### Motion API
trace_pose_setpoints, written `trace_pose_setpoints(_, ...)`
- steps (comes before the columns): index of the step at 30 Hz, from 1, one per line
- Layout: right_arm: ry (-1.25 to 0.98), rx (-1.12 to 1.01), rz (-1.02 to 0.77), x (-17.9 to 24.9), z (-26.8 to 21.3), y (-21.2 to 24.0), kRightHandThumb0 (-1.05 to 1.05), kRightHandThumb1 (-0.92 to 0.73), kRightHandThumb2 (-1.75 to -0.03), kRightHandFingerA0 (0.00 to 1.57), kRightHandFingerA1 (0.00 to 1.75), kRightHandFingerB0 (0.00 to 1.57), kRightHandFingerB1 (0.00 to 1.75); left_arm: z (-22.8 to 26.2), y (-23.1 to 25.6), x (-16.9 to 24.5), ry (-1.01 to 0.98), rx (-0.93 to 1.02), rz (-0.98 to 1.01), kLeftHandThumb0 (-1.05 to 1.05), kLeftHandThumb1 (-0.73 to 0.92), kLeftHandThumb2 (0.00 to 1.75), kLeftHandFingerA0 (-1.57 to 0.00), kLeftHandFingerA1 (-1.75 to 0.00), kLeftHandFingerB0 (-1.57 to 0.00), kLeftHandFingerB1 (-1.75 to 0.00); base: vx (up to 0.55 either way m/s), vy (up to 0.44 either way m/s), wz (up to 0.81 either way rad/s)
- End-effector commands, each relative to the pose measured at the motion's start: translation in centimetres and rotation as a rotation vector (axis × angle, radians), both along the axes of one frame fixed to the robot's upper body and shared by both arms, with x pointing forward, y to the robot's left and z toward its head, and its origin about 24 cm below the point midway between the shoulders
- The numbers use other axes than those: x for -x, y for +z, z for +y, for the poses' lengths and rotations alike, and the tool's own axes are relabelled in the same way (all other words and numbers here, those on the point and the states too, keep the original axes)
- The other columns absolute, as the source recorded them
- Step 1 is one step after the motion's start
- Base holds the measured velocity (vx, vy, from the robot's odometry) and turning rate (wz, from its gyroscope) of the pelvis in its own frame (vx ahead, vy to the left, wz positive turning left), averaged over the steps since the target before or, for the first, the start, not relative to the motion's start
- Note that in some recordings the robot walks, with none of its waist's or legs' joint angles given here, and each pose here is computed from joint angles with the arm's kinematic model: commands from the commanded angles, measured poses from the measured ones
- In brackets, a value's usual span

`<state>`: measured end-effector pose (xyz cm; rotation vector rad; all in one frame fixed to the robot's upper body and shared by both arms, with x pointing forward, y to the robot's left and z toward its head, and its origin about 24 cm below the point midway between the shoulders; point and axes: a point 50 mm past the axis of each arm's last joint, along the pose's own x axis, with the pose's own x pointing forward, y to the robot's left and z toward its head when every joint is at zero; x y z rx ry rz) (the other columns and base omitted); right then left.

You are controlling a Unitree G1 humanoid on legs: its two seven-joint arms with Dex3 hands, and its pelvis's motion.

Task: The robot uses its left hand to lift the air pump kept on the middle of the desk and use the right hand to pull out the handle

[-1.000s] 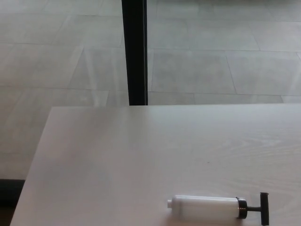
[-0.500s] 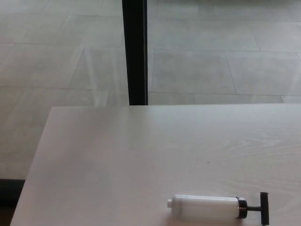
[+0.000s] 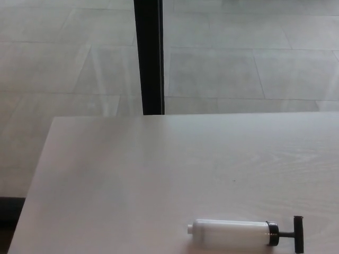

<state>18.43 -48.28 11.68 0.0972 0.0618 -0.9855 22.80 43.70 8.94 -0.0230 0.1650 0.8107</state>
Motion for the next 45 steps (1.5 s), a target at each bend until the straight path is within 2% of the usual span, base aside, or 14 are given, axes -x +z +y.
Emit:
trace_pose_setpoints(1,0.491,0.245,-0.060,-7.5,10.3,3.8,-0.64,-0.68,-0.60,0.64,0.67,0.37,0.37,-17.2,6.2,-8.1,-0.598,-0.289,-0.100,-0.44,0.81,0.64,-0.48,-0.58,-0.43,-0.48,0.00,0.000,0.00)
trace_pose_setpoints(7,0.550,0.277,-0.059,-9.1,14.7,2.9,-0.50,-0.72,-0.61,0.64,0.68,0.37,0.39,-25.4,4.9,-9.6,-0.857,-0.381,-0.077,-0.55,0.75,0.62,-0.54,-0.82,-0.53,-0.56,0.00,0.000,0.00)
trace_pose_setpoints(8,0.549,0.263,-0.059,-9.3,15.0,2.7,-0.54,-0.57,-0.90,0.64,0.75,0.34,0.53,-26.5,4.6,-9.6,-0.896,-0.427,-0.051,-0.54,0.73,0.62,-0.54,-0.77,-0.55,-0.56,0.00,0.000,0.00)
trace_pose_setpoints(9,0.559,0.244,-0.054,-9.3,15.4,2.4,-0.51,-0.72,-0.61,0.63,0.72,0.39,0.40,-27.9,4.0,-9.5,-0.943,-0.456,-0.023,-0.50,0.70,0.61,-0.54,-0.81,-0.56,-0.57,0.00,0.000,0.00)
trace_pose_setpoints(24,0.760,0.281,0.177,-9.1,17.4,-0.8,-0.47,-0.69,-0.61,0.73,0.78,0.49,0.44,-37.7,-4.5,-5.3,-1.364,-0.719,0.256,-0.50,0.64,0.58,-0.52,-0.70,-0.48,-0.54,0.00,0.000,0.00)
trace_pose_setpoints(25,0.762,0.277,0.171,-9.3,17.4,-0.8,-0.46,-0.70,-0.61,0.72,0.79,0.49,0.45,-38.0,-4.6,-5.2,-1.368,-0.735,0.264,-0.49,0.48,0.94,-0.51,-0.73,-0.36,-0.60,0.00,0.000,0.00)
trace_pose_setpoints(28,0.764,0.274,0.164,-9.4,17.4,-0.5,-0.45,-0.71,-0.61,0.72,0.79,0.52,0.45,-39.2,-4.6,-4.7,-1.403,-0.860,0.311,-0.70,0.57,0.96,-0.28,-0.65,-0.27,-0.56,0.00,0.000,0.00)
trace_pose_setpoints(32,0.754,0.280,0.162,-9.4,17.2,-0.1,-0.42,-0.71,-0.61,0.71,0.78,0.51,0.46,-40.5,-4.6,-4.3,-1.405,-0.975,0.322,-0.69,0.76,0.62,-0.13,-0.65,-0.23,-0.52,0.00,0.000,0.00)
trace_pose_setpoints(34,0.749,0.282,0.162,-9.3,17.1,-0.1,-0.42,-0.71,-0.61,0.72,0.81,0.53,0.47,-41.7,-4.5,-3.8,-1.405,-0.911,0.290,-0.57,0.46,1.01,-0.24,-0.70,-0.39,-0.70,0.00,0.000,0.00)
trace_pose_setpoints(36,0.745,0.283,0.164,-9.4,17.2,0.0,-0.42,-0.71,-0.61,0.73,0.81,0.52,0.47,-42.2,-4.3,-3.6,-1.400,-0.909,0.280,-0.58,0.59,0.72,-0.22,-0.86,-0.36,-0.69,0.00,0.000,0.00)
trace_pose_setpoints(39,0.748,0.288,0.165,-9.7,17.3,0.1,-0.42,-0.71,-0.61,0.72,0.81,0.53,0.47,-42.4,-4.1,-3.4,-1.395,-0.924,0.281,-0.60,0.44,0.98,-0.23,-0.70,-0.34,-0.67,0.00,0.000,0.00)
trace_pose_setpoints(40,0.749,0.279,0.160,-9.7,17.3,0.2,-0.41,-0.70,-0.61,0.72,0.80,0.54,0.47,-42.7,-4.0,-3.2,-1.421,-0.949,0.278,-0.66,0.61,0.60,-0.16,-0.79,-0.22,-0.61,0.00,0.000,0.00)
trace_pose_setpoints(42,0.747,0.282,0.162,-9.8,17.4,0.3,-0.40,-0.71,-0.61,0.72,0.78,0.53,0.46,-42.9,-3.9,-3.1,-1.431,-0.968,0.294,-0.70,0.61,0.58,-0.11,-0.74,-0.18,-0.55,0.00,0.000,0.00)
trace_pose_setpoints(45,0.746,0.291,0.162,-9.9,17.3,0.5,-0.42,-0.71,-0.61,0.72,0.79,0.53,0.46,-43.1,-3.5,-3.1,-1.501,-1.123,0.399,-0.83,0.48,0.93,0.00,-0.49,-0.04,-0.42,0.00,0.000,0.00)
